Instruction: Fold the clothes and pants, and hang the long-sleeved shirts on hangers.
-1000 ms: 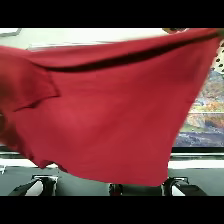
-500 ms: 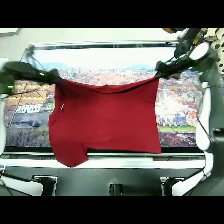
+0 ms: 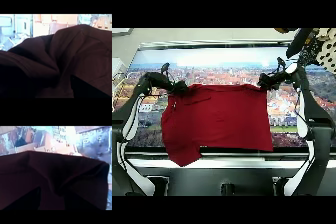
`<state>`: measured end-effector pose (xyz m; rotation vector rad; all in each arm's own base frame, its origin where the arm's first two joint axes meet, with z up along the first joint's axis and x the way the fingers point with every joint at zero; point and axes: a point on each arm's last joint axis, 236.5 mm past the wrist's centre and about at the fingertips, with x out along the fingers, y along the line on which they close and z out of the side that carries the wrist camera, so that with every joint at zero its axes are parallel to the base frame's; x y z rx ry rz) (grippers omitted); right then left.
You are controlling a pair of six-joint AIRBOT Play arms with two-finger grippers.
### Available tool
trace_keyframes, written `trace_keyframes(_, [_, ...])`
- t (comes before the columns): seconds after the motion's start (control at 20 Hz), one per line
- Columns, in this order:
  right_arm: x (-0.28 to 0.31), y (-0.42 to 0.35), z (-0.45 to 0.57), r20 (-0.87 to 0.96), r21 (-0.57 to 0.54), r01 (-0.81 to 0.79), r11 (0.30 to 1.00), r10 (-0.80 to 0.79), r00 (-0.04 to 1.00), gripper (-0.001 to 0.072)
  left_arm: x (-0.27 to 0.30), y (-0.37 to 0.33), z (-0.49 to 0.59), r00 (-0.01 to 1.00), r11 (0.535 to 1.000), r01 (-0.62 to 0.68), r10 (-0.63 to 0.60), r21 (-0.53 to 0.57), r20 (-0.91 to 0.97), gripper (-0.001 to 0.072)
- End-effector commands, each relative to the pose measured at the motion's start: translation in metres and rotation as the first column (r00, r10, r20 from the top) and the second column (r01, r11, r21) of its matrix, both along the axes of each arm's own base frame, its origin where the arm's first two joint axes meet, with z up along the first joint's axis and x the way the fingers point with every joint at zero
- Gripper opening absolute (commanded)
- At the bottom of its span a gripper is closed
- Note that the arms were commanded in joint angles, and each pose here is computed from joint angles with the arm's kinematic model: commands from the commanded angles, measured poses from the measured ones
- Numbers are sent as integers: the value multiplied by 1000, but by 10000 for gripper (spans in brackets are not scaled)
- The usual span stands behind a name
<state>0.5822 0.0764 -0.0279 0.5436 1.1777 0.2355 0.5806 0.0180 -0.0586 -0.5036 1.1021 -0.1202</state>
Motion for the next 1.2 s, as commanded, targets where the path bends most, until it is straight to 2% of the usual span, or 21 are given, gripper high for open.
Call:
trace_keyframes(0.0, [-30,-14,38,24,-38,-169,985,170,985,361,-17,13,36,998,999,46,-47,-22,-42,477])
trace_keyframes(0.15, [-82,-57,79,-25,-55,-279,959,278,960,361,-37,43,89,1000,1000,18,-18,-18,-7,477])
trace_keyframes(0.3, [-117,-98,104,-27,43,-178,983,179,983,361,-63,68,129,998,999,-42,42,1,41,475])
trace_keyframes(0.45, [-183,-119,78,-143,109,-69,992,84,986,359,-112,82,131,994,994,-110,110,-15,0,473])
trace_keyframes(0.55, [-231,-117,48,-222,133,-11,991,41,974,359,-148,86,122,986,986,-164,163,-33,-39,473])
trace_keyframes(0.8, [-327,-73,-23,-376,194,3,981,72,924,359,-213,74,93,965,967,-245,235,-77,-115,473])
trace_keyframes(0.95, [-356,-60,-49,-420,214,-5,977,97,902,359,-232,61,76,960,966,-240,221,-98,-175,473])
trace_keyframes(1.15, [-368,-58,-65,-431,197,-11,980,97,897,359,-238,58,68,956,966,-238,214,-100,-202,473])
